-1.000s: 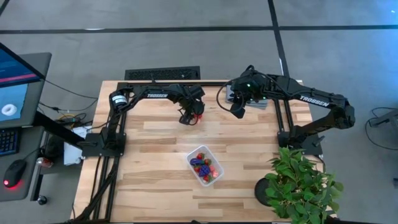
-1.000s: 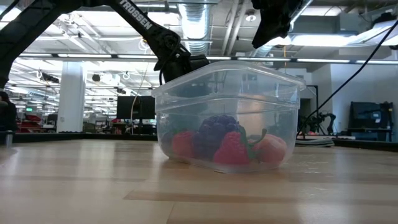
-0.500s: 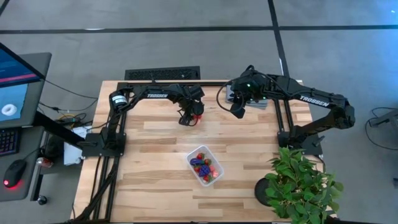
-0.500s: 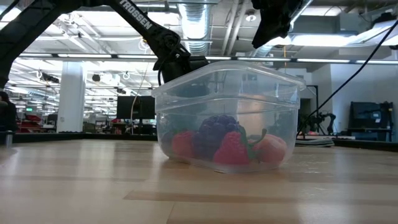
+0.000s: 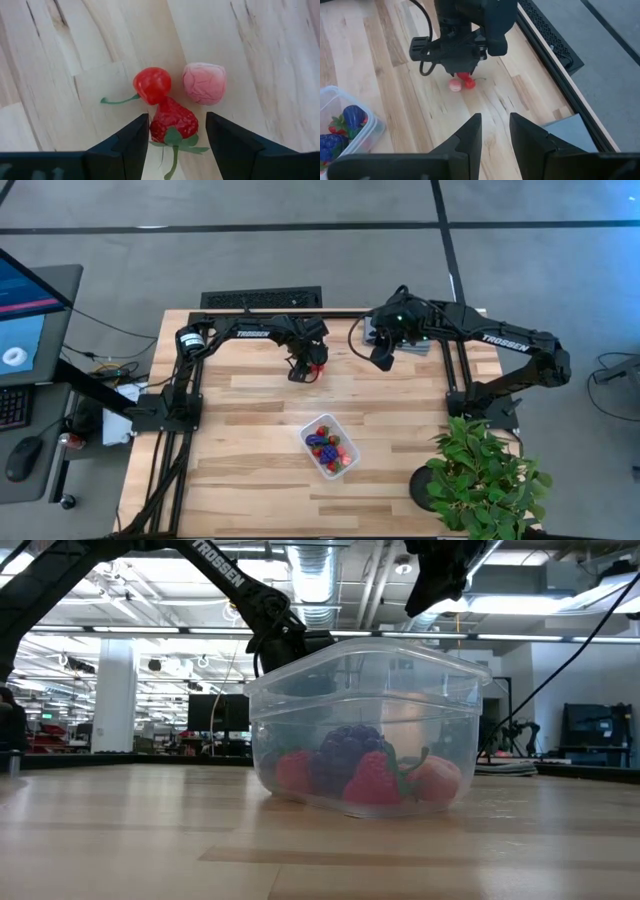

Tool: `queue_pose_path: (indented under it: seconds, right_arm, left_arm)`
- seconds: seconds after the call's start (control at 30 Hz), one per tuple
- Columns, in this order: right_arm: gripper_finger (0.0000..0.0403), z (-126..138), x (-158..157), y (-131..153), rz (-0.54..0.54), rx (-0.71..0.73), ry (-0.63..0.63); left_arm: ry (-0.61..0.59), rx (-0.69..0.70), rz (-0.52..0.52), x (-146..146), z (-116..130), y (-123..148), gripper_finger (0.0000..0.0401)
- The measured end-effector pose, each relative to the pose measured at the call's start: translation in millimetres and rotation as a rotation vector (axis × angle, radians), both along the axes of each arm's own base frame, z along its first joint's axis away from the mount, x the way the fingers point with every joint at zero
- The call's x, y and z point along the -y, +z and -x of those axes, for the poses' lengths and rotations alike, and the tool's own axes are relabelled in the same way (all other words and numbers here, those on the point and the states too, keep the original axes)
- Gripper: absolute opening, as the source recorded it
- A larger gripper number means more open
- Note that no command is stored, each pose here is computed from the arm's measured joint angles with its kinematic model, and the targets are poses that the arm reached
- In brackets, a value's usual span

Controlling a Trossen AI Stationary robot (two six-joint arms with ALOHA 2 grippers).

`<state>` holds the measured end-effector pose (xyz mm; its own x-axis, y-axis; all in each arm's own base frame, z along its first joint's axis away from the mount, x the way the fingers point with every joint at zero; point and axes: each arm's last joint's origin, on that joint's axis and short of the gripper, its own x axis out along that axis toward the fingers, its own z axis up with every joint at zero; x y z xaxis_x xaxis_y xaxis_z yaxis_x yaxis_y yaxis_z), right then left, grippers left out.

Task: Pick and placing Produce into tupperware
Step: Put the red strawberry into the transparent bin

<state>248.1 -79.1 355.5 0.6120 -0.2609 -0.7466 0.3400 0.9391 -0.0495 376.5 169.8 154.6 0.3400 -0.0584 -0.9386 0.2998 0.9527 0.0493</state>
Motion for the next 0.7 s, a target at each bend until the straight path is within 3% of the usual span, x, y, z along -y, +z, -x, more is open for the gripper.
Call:
queue_pose_path:
  seconds: [0.7]
  right_arm:
    - [0.0123,-0.5,-1.8,0.0,-0.015,0.006,-0.012]
  left_arm:
    - [0.006,-0.036,0.026,1.7,3.3,-1.7,0.0184]
